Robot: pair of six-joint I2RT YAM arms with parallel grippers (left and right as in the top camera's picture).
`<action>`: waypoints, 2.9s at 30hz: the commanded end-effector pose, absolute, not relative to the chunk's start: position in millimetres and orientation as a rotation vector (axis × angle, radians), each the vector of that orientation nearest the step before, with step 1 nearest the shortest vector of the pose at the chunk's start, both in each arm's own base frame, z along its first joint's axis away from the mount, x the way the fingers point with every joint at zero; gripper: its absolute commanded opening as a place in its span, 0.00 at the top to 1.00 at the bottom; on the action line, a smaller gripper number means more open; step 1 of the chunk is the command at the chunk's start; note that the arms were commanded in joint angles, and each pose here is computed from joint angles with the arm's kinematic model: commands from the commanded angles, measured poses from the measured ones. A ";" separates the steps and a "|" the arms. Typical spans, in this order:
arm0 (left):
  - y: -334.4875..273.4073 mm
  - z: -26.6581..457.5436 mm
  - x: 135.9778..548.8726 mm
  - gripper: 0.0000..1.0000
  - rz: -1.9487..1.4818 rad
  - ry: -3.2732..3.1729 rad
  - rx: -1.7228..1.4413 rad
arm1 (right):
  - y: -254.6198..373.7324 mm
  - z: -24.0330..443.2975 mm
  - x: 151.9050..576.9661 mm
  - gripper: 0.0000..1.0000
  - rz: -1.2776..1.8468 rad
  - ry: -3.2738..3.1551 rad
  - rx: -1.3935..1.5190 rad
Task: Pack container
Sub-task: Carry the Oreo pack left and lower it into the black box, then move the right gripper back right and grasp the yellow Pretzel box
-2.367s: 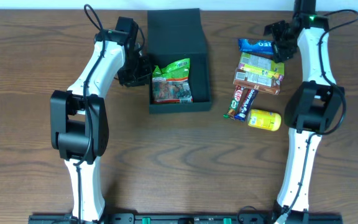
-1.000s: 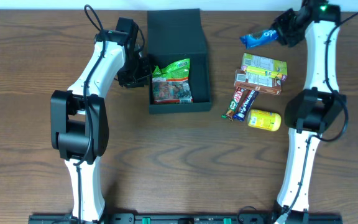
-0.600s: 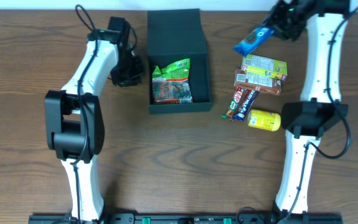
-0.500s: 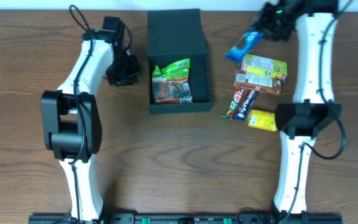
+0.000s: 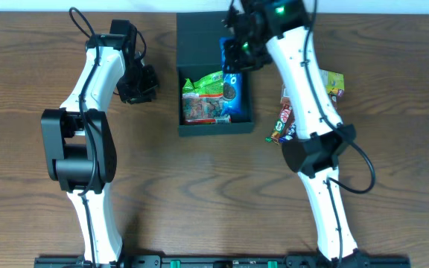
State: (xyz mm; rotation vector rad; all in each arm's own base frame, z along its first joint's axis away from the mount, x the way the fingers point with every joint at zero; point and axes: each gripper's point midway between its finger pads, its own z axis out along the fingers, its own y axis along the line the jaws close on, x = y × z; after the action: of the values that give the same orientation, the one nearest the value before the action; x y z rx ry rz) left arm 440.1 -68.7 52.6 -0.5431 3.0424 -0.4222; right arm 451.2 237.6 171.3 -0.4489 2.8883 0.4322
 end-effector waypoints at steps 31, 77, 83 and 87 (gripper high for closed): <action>-65.0 49.1 436.2 0.85 -0.402 3.063 -0.489 | 200.0 148.8 470.5 0.01 0.072 2.887 -0.277; -66.0 49.3 436.6 0.23 -0.406 3.064 -0.446 | -43.0 106.4 508.8 0.01 0.143 2.968 0.303; -66.1 49.4 437.6 0.22 -0.408 3.060 -0.445 | -44.1 103.3 512.1 0.01 0.351 2.944 0.268; -66.1 49.4 437.8 0.22 -0.408 3.059 -0.444 | -46.5 94.2 512.2 0.01 0.469 2.941 0.302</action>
State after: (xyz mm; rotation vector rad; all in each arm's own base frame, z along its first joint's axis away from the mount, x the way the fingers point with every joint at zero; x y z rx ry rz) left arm 439.8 -68.2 52.1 -0.4424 3.0511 -0.4148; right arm 510.7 -53.8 106.7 0.3323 2.9375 0.3209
